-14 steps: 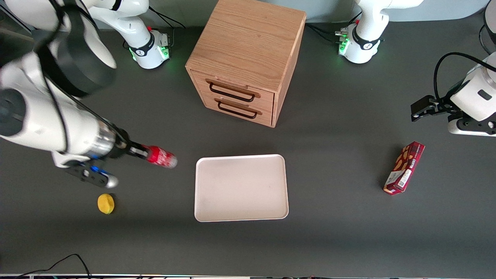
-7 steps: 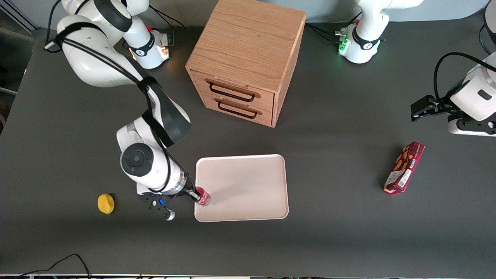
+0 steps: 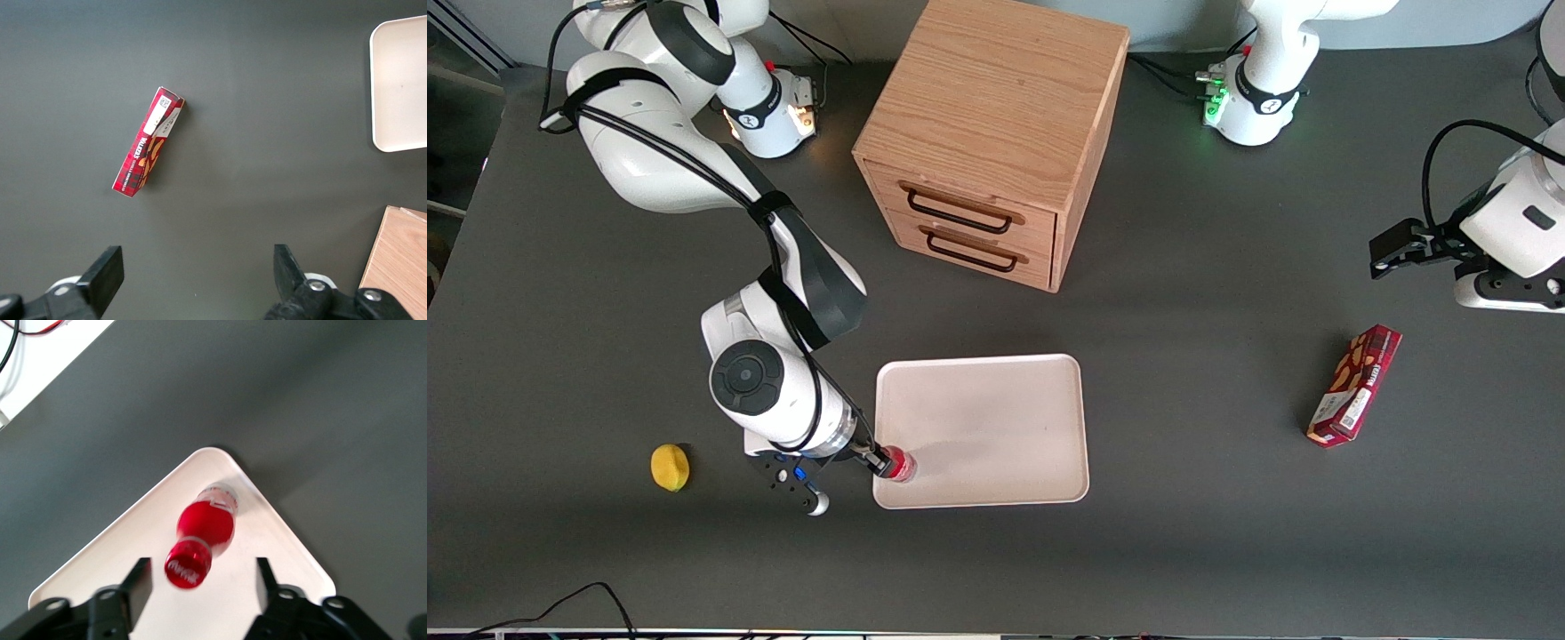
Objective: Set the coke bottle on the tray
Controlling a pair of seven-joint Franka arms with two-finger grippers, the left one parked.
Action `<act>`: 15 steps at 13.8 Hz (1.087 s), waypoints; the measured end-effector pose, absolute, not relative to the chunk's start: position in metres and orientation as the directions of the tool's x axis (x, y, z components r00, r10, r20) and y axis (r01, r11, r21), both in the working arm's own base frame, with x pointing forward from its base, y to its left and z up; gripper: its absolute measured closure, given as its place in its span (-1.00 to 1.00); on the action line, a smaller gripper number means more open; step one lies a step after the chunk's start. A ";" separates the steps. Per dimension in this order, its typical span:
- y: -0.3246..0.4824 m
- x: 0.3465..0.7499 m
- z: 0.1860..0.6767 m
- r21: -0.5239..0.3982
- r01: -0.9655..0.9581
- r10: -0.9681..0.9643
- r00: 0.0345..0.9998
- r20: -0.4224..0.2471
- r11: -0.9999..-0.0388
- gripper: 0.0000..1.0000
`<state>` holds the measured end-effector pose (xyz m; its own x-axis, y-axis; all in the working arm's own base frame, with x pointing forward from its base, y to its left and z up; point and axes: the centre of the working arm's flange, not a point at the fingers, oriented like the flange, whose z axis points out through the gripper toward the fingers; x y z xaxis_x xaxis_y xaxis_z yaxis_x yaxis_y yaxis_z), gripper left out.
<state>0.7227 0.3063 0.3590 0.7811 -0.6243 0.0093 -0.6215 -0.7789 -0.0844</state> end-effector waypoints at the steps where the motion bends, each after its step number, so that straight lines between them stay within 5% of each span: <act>1: 0.307 0.719 0.370 -0.072 -0.618 -0.620 0.785 -0.002 -0.783 -0.81; 3: 0.299 0.705 0.418 -0.027 -0.573 -0.573 0.819 -0.015 -0.819 -1.00; 6: 0.256 0.655 0.539 0.079 -0.413 -0.418 0.906 -0.063 -0.907 -1.00; 9: 0.191 0.595 0.642 0.086 -0.277 -0.287 0.948 -0.139 -0.957 -1.00; 12: 0.110 0.556 0.674 0.048 -0.219 -0.225 0.957 -0.185 -0.974 -1.00; 15: 0.049 0.518 0.652 0.035 -0.215 -0.218 0.959 -0.182 -0.976 -1.00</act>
<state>0.5183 0.0494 0.6524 0.9588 -0.2176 -0.1825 -0.2149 -0.9760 0.0350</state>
